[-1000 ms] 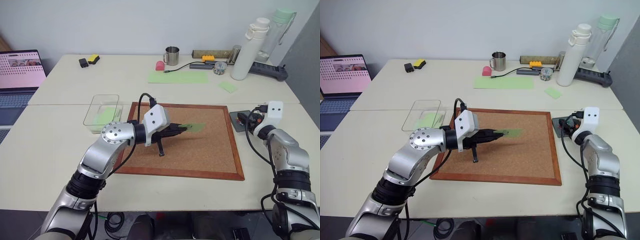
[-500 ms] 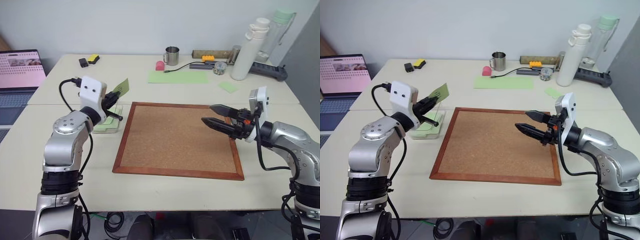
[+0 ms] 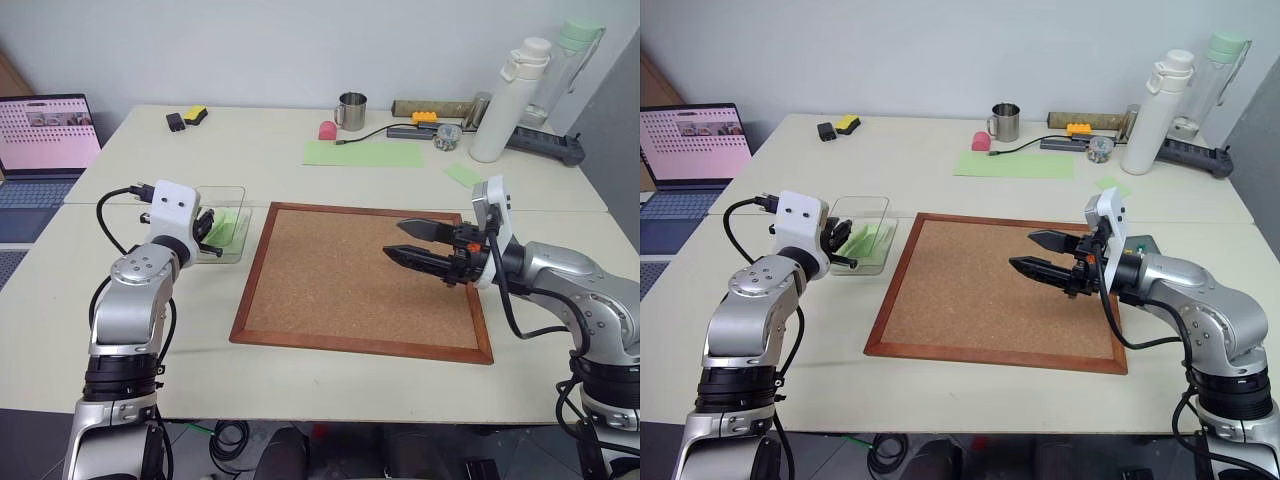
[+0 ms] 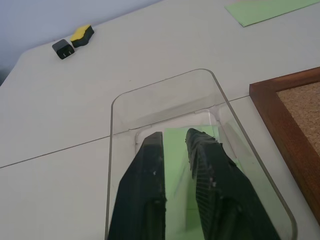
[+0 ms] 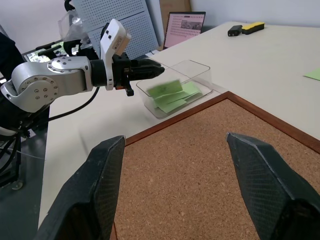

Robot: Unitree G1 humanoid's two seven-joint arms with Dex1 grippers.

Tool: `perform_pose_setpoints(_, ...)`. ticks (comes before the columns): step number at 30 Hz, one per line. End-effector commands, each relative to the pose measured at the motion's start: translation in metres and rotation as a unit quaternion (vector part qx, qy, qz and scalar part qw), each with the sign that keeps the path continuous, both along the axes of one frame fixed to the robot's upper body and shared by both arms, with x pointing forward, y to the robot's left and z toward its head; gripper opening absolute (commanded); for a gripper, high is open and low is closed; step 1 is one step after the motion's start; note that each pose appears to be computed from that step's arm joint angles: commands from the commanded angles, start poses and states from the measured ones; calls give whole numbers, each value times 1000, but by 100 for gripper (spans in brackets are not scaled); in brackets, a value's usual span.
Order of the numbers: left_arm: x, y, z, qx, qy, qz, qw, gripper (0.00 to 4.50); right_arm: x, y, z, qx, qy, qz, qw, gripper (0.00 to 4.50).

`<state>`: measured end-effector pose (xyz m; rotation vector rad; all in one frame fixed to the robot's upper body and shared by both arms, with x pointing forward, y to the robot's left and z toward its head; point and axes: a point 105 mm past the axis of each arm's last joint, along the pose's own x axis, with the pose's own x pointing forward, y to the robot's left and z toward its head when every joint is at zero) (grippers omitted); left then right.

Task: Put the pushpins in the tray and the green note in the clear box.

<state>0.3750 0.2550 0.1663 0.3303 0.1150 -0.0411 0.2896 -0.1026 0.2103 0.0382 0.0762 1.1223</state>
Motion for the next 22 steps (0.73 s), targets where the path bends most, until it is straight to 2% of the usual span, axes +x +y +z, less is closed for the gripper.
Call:
perform_pose_setpoints(1, -2, 1, 18, 14, -27, -8, 1000, 178, -1, -4, 11, 4, -27, -10, 1000, 336)
perform_pose_setpoints(5, -5, -7, 24, 25, -24, -44, 998, 252, 0, -10, 9, 3, -28, -27, 999, 336)
perform_pose_setpoints(10, -15, -50, 30, 19, 8, -186, 982, 356, 2, -23, -1, -17, -24, -61, 998, 336)
perform_pose_setpoints(16, -49, -99, 24, 6, 71, -391, 917, 356, 0, -41, -14, -59, -4, -82, 995, 336)
perform_pose_setpoints(19, -55, -106, 16, 11, 95, -434, 896, 356, -3, -45, -26, -83, 9, -74, 994, 336)
perform_pose_setpoints(22, -53, -108, 11, 19, 102, -450, 887, 356, -3, -45, -31, -86, 13, -72, 994, 336)
